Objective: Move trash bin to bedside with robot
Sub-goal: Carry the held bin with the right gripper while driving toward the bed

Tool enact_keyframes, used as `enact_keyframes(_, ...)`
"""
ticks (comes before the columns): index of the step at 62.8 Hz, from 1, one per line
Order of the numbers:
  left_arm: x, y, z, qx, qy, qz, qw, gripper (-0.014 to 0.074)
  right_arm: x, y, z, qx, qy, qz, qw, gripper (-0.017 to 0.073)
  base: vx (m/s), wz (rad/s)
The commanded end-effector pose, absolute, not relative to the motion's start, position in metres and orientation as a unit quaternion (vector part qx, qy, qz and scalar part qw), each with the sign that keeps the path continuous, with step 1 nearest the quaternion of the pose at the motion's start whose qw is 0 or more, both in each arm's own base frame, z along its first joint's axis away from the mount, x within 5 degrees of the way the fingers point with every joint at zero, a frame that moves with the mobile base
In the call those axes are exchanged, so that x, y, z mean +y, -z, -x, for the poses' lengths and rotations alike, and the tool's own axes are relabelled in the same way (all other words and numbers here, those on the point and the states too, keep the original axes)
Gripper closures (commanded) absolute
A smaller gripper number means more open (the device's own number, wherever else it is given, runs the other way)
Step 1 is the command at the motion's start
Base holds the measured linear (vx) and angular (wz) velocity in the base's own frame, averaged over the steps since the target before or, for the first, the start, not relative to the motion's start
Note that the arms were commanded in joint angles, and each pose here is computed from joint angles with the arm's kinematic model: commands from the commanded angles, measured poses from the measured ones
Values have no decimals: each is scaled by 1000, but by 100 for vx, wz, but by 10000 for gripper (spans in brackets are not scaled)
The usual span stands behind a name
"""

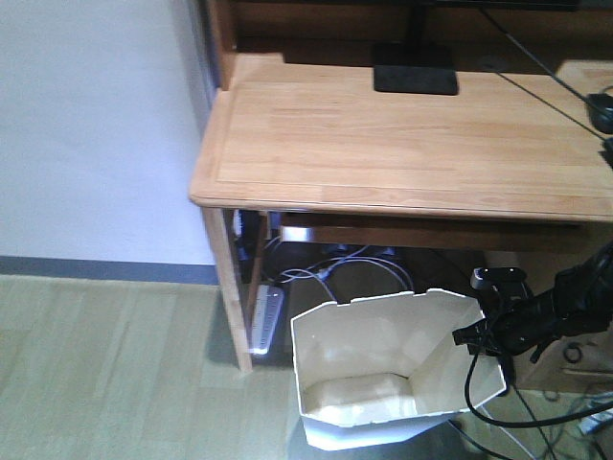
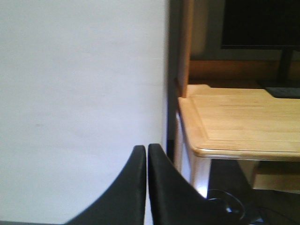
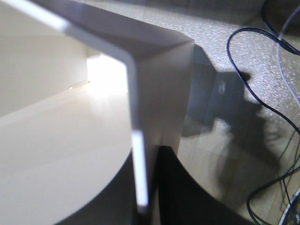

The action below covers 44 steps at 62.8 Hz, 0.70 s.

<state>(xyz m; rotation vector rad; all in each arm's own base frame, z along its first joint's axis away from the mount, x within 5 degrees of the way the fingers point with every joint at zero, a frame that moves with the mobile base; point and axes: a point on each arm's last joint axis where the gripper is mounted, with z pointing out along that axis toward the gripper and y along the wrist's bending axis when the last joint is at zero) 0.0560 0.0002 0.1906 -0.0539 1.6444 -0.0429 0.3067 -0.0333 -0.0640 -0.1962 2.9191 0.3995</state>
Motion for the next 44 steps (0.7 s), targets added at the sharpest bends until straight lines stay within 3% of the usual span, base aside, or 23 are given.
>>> enact_keyframes(1,0,-189,-57,712,25,27,702,599,-19,33,-324,960,-221,69,155,565,-3,39)
enact_keyframes(44,0,-189,-57,712,25,27,702,599,-19,33,-324,960,-221,70,155,565,-3,69)
